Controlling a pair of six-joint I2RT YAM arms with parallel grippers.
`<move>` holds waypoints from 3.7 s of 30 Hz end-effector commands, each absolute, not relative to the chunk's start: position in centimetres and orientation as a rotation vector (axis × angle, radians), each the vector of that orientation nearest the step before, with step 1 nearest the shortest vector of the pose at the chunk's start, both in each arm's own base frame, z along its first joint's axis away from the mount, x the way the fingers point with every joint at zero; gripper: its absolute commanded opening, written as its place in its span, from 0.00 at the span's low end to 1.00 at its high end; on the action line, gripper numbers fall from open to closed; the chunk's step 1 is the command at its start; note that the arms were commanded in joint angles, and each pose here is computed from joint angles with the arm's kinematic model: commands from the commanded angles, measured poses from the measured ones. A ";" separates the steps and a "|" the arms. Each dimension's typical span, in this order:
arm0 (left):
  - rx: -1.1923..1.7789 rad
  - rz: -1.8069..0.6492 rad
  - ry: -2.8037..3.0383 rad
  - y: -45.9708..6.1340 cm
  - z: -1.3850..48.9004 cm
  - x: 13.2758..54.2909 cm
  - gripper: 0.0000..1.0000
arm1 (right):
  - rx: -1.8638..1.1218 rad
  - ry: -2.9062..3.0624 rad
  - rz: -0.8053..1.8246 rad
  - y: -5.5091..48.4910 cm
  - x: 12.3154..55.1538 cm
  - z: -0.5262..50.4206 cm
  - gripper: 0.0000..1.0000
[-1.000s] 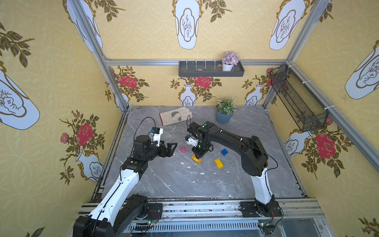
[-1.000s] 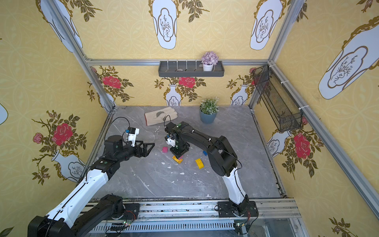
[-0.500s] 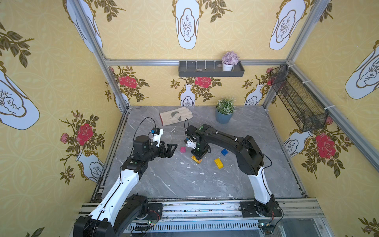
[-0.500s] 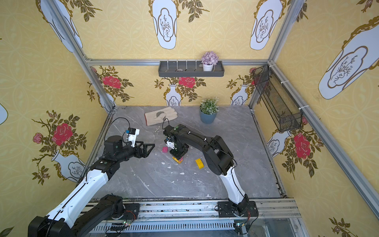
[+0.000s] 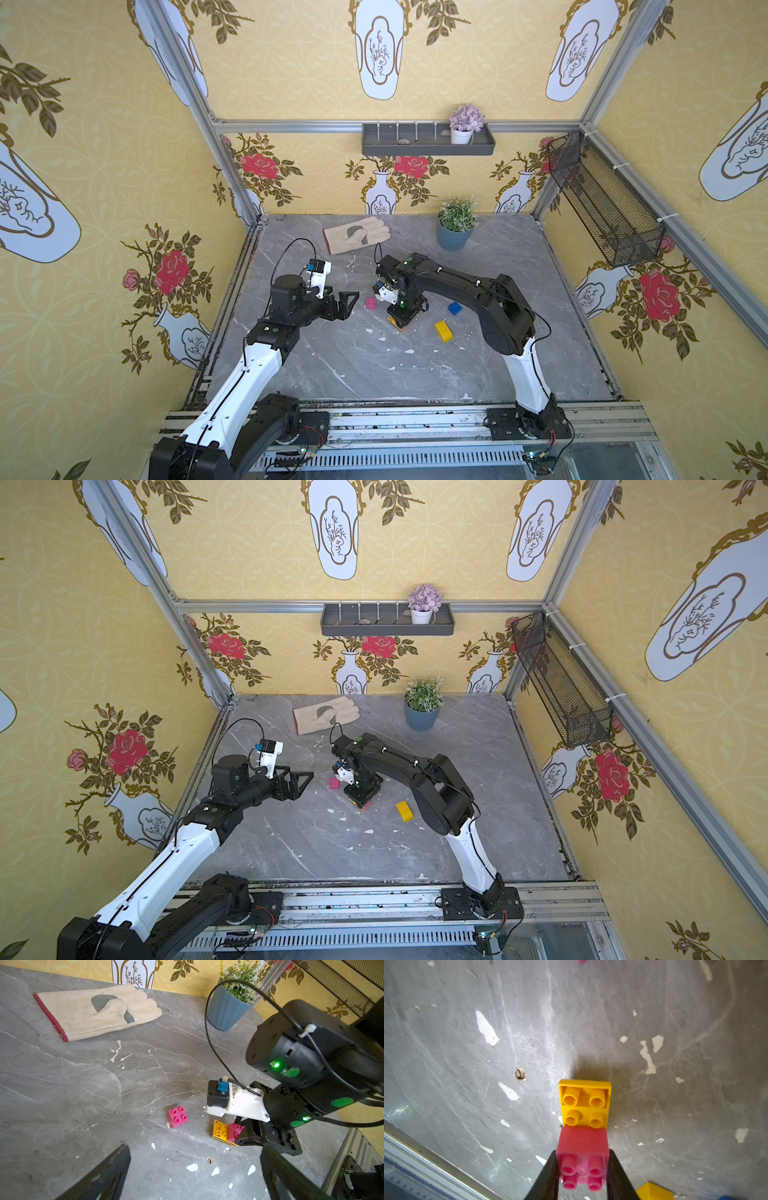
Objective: Assemble the letter s with lego
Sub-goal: Assemble the lego brick with the lego brick, then place the lego brick at the center of the board.
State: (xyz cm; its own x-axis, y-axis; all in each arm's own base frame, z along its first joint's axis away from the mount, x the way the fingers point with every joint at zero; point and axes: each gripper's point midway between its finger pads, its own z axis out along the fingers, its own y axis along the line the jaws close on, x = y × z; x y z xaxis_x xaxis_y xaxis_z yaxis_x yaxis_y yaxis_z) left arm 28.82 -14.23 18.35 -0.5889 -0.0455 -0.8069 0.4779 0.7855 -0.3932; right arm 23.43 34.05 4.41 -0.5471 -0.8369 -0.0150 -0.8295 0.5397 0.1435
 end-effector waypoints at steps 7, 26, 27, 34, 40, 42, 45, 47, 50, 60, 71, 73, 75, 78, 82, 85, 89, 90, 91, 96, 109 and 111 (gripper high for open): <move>0.333 -0.740 2.084 -14.2 18.2 28.9 1.00 | 1.428 -2.708 -0.192 33.6 23.3 3.7 0.30; 0.337 -0.739 2.084 -14.2 18.2 28.9 1.00 | 1.336 -2.765 -0.127 32.8 24.2 2.0 0.25; 0.338 -0.740 2.084 -14.2 18.2 28.9 1.00 | 1.336 -2.768 -0.124 32.9 24.2 2.0 0.25; 0.340 -0.738 2.086 -14.2 18.2 28.9 1.00 | 1.330 -2.782 -0.133 33.1 24.5 1.3 0.22; 0.343 -0.739 2.089 -14.2 18.1 28.9 1.00 | 1.319 -2.818 -0.153 33.2 24.8 1.1 0.21; 0.345 -0.739 2.088 -14.3 18.1 29.0 1.00 | 1.314 -2.835 -0.160 33.2 25.0 1.1 0.20; 0.347 -0.740 2.091 -14.3 18.0 28.9 1.00 | 1.310 -2.859 -0.167 33.3 25.2 1.2 0.20; 0.348 -0.740 2.091 -14.3 18.0 29.0 0.99 | 1.313 -2.870 -0.160 33.3 25.3 1.2 0.20; 0.347 -0.742 2.091 -14.3 18.0 28.9 0.99 | 1.313 -2.890 -0.163 33.4 25.6 1.4 0.20; 0.348 -0.741 2.093 -14.3 17.9 28.9 1.00 | 1.303 -2.888 -0.157 33.1 25.8 0.7 0.20; 0.350 -0.747 2.094 -14.4 17.8 29.0 0.99 | 1.288 -2.842 -0.105 32.3 25.1 3.8 0.20; 0.350 -0.746 2.094 -14.4 17.8 29.1 0.99 | 1.270 -2.825 -0.092 31.8 24.6 4.0 0.20; 0.351 -0.747 2.094 -14.4 17.8 29.1 0.99 | 1.249 -2.814 -0.083 31.2 24.0 4.3 0.21; 0.352 -0.750 2.094 -14.5 17.8 29.1 0.99 | 1.212 -2.786 -0.105 30.5 22.8 4.8 0.21; 0.353 -0.757 2.094 -14.5 17.7 29.0 0.99 | 1.160 -2.726 -0.134 29.7 20.9 5.0 0.21; 0.352 -0.757 2.095 -14.5 17.7 29.1 0.99 | 1.141 -2.717 -0.154 29.3 20.4 4.8 0.21; 0.353 -0.763 2.095 -14.6 17.7 29.1 0.99 | 1.138 -2.722 -0.153 29.2 20.6 4.0 0.21; 0.352 -0.761 2.096 -14.6 17.7 29.1 0.99 | 1.139 -2.723 -0.158 29.3 20.7 3.8 0.21; 0.352 -0.761 2.097 -14.6 17.6 29.1 0.99 | 1.136 -2.725 -0.167 29.4 20.7 3.6 0.21; 0.349 -0.759 2.101 -14.5 17.6 29.0 0.99 | 1.129 -2.714 -0.181 29.4 20.7 2.4 0.20; 0.352 -0.760 2.103 -14.6 17.5 29.1 0.99 | 1.147 -2.717 -0.157 29.5 21.2 2.5 0.18; 0.351 -0.759 2.103 -14.6 17.5 29.1 0.99 | 1.154 -2.741 -0.159 29.8 21.9 3.5 0.26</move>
State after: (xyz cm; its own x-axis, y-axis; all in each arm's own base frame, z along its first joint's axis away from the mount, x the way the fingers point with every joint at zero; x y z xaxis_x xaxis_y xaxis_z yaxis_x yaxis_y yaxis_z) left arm 29.00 -14.45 17.26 -0.6100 -0.0222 -0.7921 0.4834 0.7817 -0.3942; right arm 20.61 29.30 3.75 -0.6902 -0.7077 0.1507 -0.6826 0.7060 0.1890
